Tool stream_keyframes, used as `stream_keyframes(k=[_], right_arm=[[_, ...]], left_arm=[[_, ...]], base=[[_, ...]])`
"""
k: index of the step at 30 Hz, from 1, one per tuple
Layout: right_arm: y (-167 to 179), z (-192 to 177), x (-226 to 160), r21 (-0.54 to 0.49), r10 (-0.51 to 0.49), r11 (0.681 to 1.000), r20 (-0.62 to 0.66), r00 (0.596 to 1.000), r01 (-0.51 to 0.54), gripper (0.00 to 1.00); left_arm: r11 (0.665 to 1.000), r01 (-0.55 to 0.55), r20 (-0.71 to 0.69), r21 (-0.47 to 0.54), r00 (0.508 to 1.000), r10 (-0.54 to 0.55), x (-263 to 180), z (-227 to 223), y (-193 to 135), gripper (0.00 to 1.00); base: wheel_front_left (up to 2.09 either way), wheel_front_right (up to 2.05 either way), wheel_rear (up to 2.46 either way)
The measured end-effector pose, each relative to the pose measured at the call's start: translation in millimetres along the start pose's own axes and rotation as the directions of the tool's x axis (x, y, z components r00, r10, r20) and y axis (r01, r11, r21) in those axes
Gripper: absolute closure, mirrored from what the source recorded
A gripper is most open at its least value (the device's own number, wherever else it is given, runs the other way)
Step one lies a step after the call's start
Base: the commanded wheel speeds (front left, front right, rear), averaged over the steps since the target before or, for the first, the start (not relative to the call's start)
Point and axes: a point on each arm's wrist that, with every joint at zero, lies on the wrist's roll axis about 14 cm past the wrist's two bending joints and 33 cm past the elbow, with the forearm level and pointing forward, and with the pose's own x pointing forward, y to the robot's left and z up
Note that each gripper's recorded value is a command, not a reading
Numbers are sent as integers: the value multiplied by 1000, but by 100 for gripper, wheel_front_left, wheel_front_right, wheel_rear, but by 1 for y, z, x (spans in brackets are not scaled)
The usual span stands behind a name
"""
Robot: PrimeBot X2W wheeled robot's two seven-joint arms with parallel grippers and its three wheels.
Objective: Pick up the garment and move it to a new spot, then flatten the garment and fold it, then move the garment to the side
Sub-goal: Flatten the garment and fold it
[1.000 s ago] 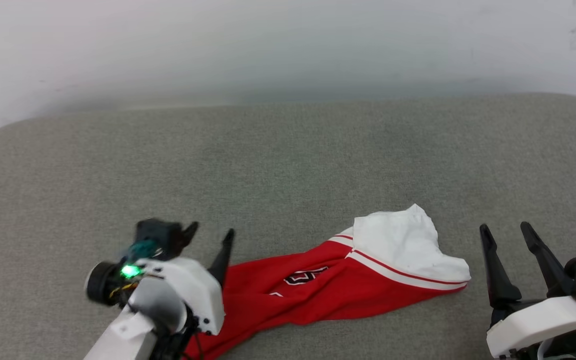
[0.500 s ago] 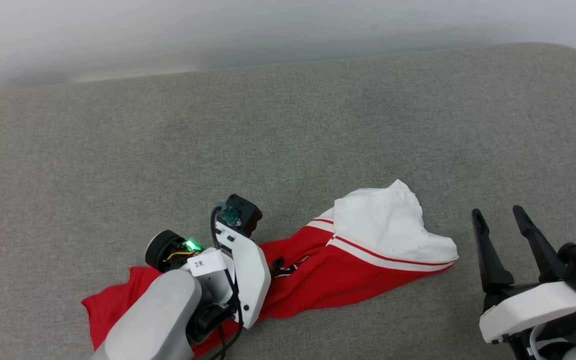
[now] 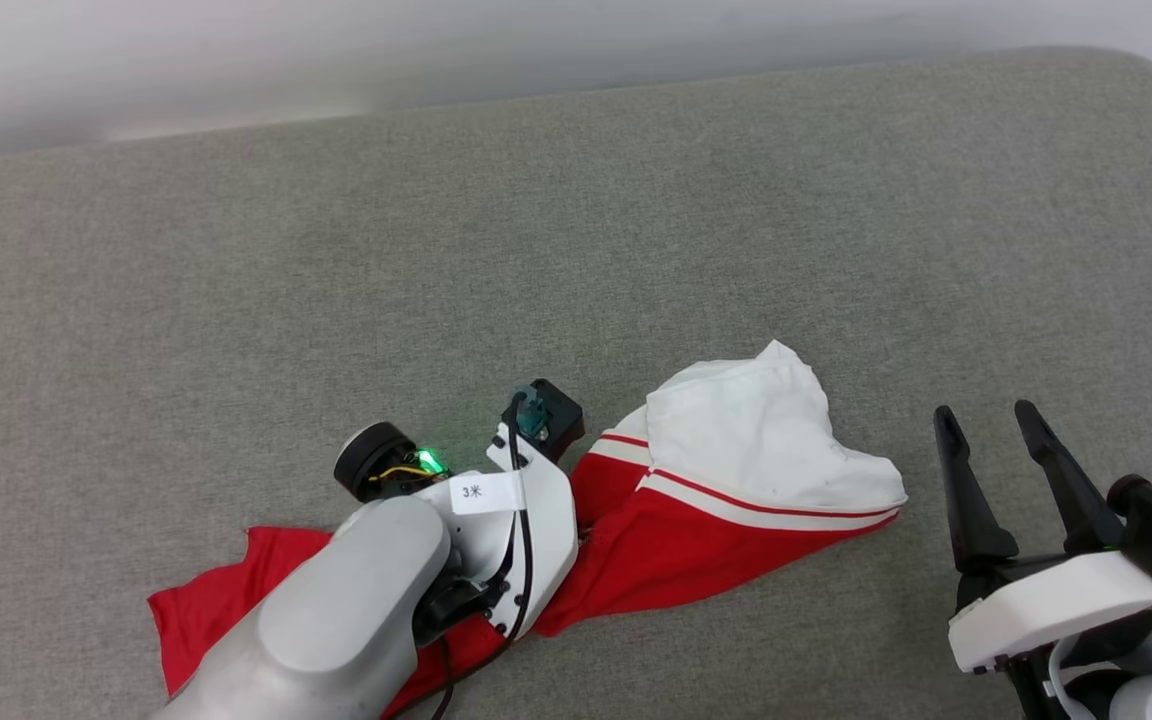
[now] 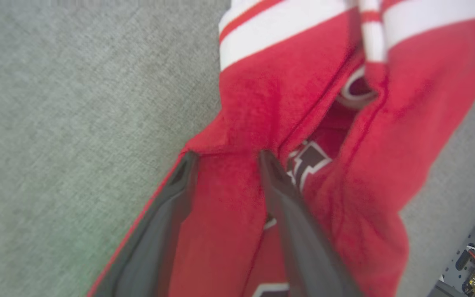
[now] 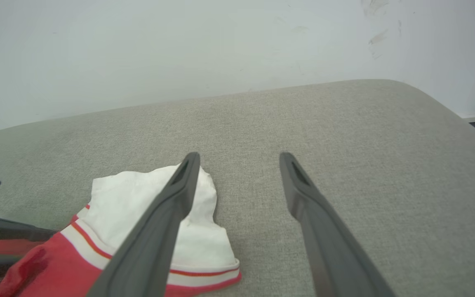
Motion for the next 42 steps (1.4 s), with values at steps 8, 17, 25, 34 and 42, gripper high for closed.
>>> stream_keyframes(k=[8,17,25,34,42], right_arm=[[-6,0,-1,8,-16,1000,4,1000,16,0],[8,2,-1,21,26,999,10,1000,-26,0],[13,7,-7,22,42,999,20,999,-42,0],[21,19,-16,11,65,998,47,997,-65,0],[17,25,-25,8,55,998,61,997,-56,0]], left_arm=[[996,-74,149,-54,985,81,-6,19,21,100],[945,-223,361,-241,883,300,-57,29,61,100],[779,-345,277,-524,796,538,-110,-55,81,100],[611,-326,82,-721,836,543,-121,-143,32,100],[642,-268,155,-718,838,523,-119,-131,10,0]], base=[[0,0,0],[0,0,0],[0,0,0],[0,0,0],[0,0,0]])
